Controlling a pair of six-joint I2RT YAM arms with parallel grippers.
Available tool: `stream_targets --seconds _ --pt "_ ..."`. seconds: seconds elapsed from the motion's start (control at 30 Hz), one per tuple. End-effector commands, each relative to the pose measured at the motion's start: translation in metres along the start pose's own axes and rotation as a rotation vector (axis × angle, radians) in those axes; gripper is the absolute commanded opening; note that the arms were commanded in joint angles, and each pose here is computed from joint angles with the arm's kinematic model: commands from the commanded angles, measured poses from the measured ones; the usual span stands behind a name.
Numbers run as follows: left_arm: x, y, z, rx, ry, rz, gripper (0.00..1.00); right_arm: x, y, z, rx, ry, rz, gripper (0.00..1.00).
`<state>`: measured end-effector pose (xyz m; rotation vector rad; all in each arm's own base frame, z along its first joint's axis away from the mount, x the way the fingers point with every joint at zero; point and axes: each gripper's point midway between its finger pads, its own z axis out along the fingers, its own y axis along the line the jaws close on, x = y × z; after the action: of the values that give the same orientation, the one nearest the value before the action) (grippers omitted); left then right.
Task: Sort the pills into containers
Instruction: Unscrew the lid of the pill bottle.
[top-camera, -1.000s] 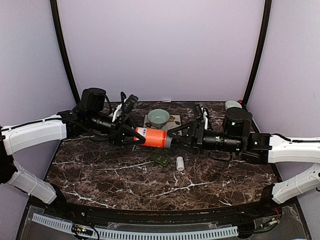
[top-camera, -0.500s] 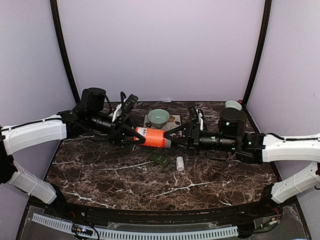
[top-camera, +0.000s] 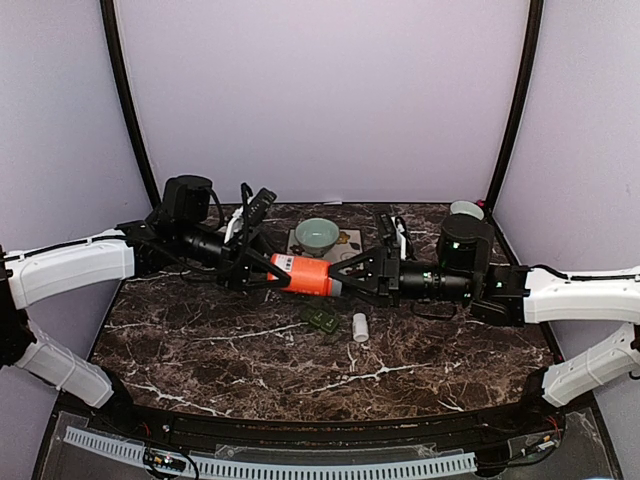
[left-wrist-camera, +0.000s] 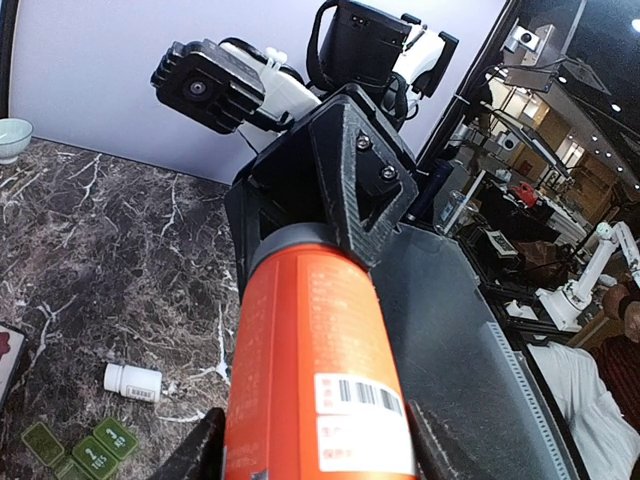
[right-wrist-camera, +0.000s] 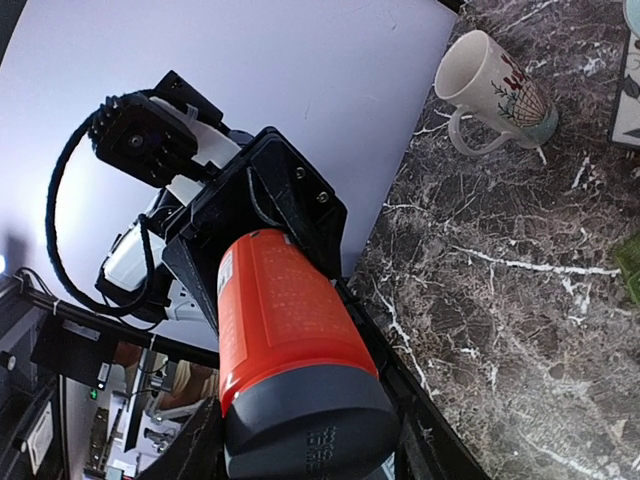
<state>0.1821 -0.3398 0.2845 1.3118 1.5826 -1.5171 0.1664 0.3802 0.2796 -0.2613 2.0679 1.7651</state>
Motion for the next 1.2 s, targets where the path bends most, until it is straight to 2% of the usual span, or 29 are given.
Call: stream_targets --seconds 0.0,0.23,0.6,0.8,0.9,1.17 --pt "-0.013 -0.01 0.0 0.078 -0.023 -0.002 0.0 -0.007 0.015 -0.001 -0.018 0.004 -0.191 0.07" --pt "-0.03 -0.026 -0.003 0.212 -0.052 -0.069 0.0 -0.01 0.006 -0.02 0.079 -0.035 -0.535 0.03" --pt "-0.037 -0.037 -0.004 0.327 -0.031 -0.152 0.0 -0.007 0.002 -0.03 0.299 -0.075 -0.985 0.07" --pt "-0.034 -0.038 -0.005 0.339 -0.018 -0.17 0.0 0.001 -0.005 -0.019 0.429 -0.065 -1.129 0.09" --pt "-0.033 -0.038 -0.004 0.34 -0.015 -0.171 0.0 0.002 -0.008 -0.017 0.479 -0.072 -1.174 0.15" --pt "-0.03 -0.037 -0.004 0.345 -0.009 -0.175 0.0 0.0 -0.008 -0.018 0.515 -0.099 -1.215 0.2"
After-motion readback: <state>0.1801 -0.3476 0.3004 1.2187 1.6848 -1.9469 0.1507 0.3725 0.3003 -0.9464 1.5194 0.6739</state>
